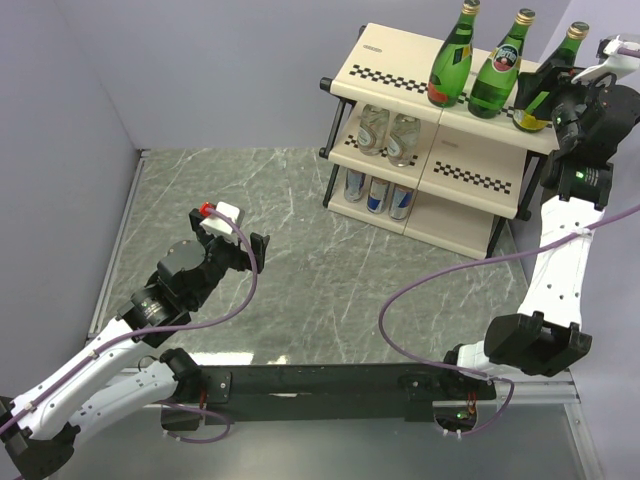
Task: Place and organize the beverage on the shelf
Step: Place the drink on the shelf.
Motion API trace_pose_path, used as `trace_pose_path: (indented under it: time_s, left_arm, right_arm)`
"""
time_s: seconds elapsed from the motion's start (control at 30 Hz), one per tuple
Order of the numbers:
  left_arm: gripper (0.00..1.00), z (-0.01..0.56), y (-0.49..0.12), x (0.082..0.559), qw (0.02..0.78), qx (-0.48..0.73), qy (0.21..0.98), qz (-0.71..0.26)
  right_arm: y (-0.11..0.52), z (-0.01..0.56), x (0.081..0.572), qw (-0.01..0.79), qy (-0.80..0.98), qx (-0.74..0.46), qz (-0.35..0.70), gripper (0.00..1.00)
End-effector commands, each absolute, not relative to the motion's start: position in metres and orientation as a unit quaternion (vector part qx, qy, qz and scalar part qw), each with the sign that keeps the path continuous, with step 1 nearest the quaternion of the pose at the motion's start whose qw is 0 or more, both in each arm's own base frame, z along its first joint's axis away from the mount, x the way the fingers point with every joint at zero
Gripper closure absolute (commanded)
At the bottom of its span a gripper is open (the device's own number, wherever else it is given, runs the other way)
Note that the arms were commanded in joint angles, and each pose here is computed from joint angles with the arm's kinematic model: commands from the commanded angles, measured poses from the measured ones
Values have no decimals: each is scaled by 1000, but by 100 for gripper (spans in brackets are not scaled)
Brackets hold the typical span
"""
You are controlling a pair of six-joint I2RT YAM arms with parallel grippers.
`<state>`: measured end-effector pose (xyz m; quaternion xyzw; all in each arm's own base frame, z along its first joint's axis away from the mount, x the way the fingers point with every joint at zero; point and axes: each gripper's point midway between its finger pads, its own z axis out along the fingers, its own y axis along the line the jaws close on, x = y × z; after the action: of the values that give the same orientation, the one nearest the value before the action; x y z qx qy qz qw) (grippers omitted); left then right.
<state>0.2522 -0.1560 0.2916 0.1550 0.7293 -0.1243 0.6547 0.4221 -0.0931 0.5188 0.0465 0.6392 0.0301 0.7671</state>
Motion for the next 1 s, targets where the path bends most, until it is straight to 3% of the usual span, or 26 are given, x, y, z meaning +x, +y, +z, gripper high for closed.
trace_pose_path:
  time_s: [0.0, 0.1, 0.23, 0.43, 0.97]
  left_arm:
    - [1, 301, -157, 251, 667, 154, 717, -131]
    - [1, 301, -157, 251, 667, 154, 717, -131]
    - [1, 301, -157, 251, 666, 155, 717, -131]
    - [1, 302, -157, 251, 667, 154, 717, -131]
    - [1, 303, -156, 250, 669, 153, 715, -132]
  right_arm:
    - [-85, 593, 399, 834, 551, 16, 7, 63]
    - [-86, 589, 402, 832, 554, 19, 9, 54]
    - [-91, 585, 404, 831, 556, 29, 3, 34]
    - [-93, 586, 406, 830, 557, 31, -1, 22]
    - [-91, 603, 398, 835, 549, 32, -3, 14]
